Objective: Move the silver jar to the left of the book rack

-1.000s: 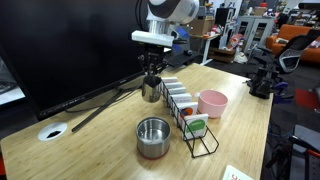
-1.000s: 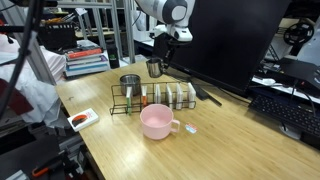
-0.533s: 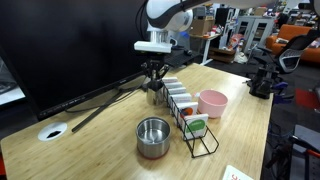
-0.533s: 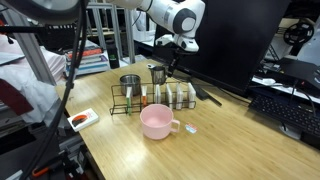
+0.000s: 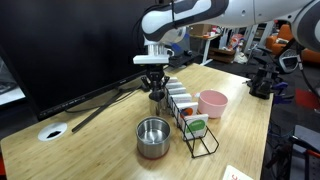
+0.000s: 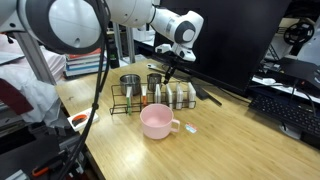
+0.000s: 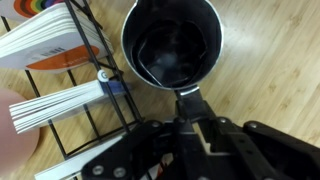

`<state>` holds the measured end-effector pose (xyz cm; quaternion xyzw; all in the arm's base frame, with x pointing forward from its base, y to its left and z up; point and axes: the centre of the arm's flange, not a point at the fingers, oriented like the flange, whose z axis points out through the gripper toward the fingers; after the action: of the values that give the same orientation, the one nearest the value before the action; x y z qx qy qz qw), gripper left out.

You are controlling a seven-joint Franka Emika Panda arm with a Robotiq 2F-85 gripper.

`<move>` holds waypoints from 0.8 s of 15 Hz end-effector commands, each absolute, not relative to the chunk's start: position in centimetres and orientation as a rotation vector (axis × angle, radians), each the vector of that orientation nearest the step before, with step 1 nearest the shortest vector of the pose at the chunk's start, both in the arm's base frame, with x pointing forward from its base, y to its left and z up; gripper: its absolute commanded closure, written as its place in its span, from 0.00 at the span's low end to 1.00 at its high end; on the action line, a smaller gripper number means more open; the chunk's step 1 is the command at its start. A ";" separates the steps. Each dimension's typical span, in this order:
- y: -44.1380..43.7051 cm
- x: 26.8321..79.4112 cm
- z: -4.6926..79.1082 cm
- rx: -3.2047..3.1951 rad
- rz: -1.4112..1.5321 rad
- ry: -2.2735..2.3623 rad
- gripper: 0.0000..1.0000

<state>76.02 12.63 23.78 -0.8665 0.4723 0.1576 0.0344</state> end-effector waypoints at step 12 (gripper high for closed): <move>11.5 80.7 21.5 -2.650 0.623 1.431 0.96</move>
<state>76.45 11.42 21.01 -0.8626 0.4696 0.1864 0.0245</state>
